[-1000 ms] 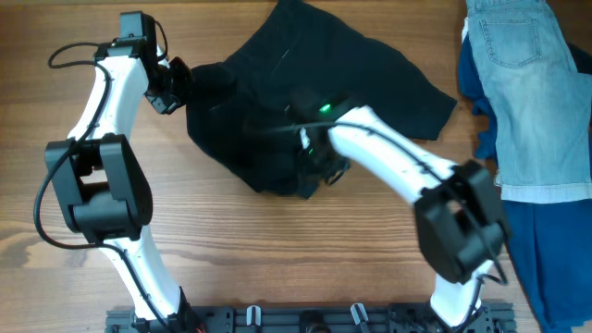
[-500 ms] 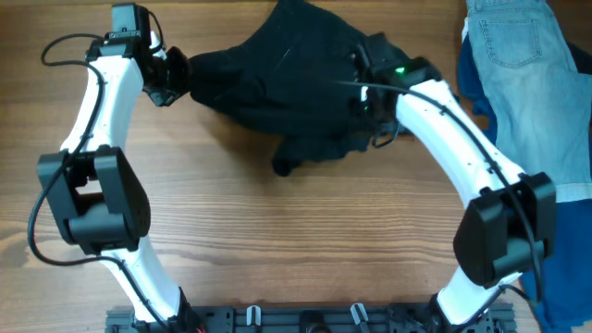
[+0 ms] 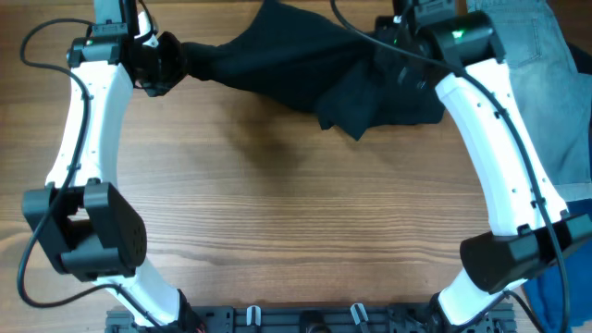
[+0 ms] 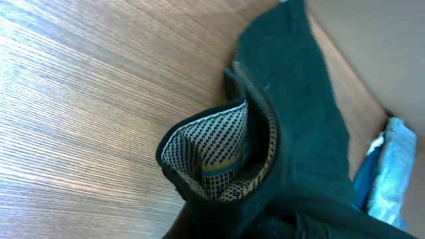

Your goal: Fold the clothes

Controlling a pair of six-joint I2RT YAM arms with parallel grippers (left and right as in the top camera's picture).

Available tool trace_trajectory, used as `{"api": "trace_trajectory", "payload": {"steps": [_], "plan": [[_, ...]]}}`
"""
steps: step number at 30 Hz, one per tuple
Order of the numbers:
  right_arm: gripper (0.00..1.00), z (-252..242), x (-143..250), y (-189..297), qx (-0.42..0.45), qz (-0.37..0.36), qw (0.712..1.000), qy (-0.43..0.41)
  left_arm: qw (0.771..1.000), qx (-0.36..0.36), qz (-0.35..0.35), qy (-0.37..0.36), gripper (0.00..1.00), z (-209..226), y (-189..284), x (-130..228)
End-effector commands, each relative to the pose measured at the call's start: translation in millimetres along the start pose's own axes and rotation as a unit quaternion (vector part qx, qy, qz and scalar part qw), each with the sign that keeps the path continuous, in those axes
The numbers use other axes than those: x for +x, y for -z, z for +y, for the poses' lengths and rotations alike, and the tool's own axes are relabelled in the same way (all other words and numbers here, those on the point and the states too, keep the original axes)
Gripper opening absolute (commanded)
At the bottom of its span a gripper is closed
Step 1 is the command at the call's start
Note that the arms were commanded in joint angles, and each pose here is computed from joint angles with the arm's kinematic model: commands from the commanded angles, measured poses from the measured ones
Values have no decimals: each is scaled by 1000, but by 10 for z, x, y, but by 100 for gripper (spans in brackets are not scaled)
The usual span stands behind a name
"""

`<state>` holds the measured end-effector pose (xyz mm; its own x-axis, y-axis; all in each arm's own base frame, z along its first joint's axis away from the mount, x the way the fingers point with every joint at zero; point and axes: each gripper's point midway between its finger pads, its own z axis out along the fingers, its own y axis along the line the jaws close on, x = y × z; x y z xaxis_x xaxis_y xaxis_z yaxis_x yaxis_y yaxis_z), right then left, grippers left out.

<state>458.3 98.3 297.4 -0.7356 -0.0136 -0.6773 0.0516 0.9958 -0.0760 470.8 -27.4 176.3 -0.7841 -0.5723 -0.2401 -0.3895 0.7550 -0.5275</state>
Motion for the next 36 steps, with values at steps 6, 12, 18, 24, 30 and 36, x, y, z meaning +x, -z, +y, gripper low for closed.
{"api": "trace_trajectory", "payload": {"steps": [6,12,18,24,30,36], "plan": [[4,-633,-604,685,137,-125,983,1,997,22,-74,-27,4,-203,543,-155],[4,-681,-684,853,138,-149,979,-3,990,40,-126,-45,4,-369,994,-178],[4,162,75,671,-116,20,993,19,987,38,-146,-49,4,-393,1168,-173],[100,924,823,773,-324,191,926,19,991,25,-127,-41,4,-317,1079,-119],[88,1336,1381,377,-355,246,901,38,993,17,-112,-36,4,-270,998,-86],[92,1389,1542,-377,-341,218,915,1,994,5,-105,-32,4,-216,982,-49]]}}
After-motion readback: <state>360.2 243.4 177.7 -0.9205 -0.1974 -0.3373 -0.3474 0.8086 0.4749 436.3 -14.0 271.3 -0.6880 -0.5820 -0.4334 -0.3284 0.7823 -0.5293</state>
